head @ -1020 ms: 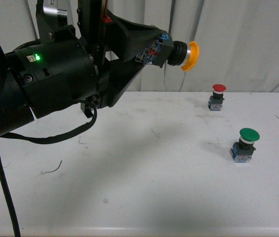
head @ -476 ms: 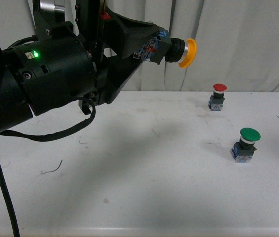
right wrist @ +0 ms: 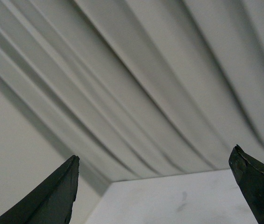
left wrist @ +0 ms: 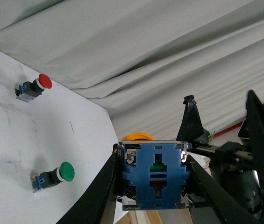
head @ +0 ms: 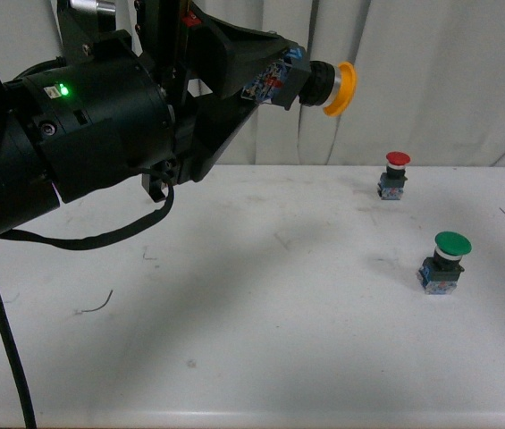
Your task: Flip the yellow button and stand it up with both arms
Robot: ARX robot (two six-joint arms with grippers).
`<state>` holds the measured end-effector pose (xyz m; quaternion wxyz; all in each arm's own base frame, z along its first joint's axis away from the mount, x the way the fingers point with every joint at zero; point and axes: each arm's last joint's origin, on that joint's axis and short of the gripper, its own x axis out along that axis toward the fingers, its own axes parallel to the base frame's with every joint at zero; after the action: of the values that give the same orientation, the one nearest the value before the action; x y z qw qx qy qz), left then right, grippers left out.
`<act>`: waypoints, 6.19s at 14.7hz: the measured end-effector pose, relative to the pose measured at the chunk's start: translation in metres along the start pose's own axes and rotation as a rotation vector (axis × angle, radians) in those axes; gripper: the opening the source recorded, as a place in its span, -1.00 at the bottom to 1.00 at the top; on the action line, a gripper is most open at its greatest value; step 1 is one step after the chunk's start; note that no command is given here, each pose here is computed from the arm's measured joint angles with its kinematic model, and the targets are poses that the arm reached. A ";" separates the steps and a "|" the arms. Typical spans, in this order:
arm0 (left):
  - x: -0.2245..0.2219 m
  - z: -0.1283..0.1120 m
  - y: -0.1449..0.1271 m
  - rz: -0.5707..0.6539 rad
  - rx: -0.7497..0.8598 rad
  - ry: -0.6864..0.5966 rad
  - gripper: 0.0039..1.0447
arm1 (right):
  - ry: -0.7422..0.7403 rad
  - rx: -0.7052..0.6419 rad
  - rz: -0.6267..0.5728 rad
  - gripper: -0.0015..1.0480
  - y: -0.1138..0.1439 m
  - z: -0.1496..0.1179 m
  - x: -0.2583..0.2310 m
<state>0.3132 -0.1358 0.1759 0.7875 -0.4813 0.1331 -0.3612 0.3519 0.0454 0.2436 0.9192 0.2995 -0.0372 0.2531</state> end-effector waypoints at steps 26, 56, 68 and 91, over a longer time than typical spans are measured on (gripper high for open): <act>-0.003 0.007 -0.003 0.002 -0.019 -0.037 -0.34 | 0.320 0.922 0.115 0.37 0.028 -0.113 0.020; -0.227 0.002 -0.085 0.791 1.007 -0.269 -0.19 | 0.231 0.733 0.112 -0.44 0.006 -0.084 0.013; -0.246 -0.028 -0.061 0.777 1.023 -0.292 -0.97 | 0.238 0.699 0.131 -0.44 0.014 -0.088 0.014; -0.248 -0.035 -0.049 0.777 1.024 -0.291 0.88 | 0.184 -0.616 -0.669 -0.45 -0.068 -0.028 0.019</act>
<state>0.0976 0.0001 0.1659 1.0000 -0.0068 0.0007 0.0006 0.3991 0.0228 0.1890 0.9960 -0.0158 0.0695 -0.0547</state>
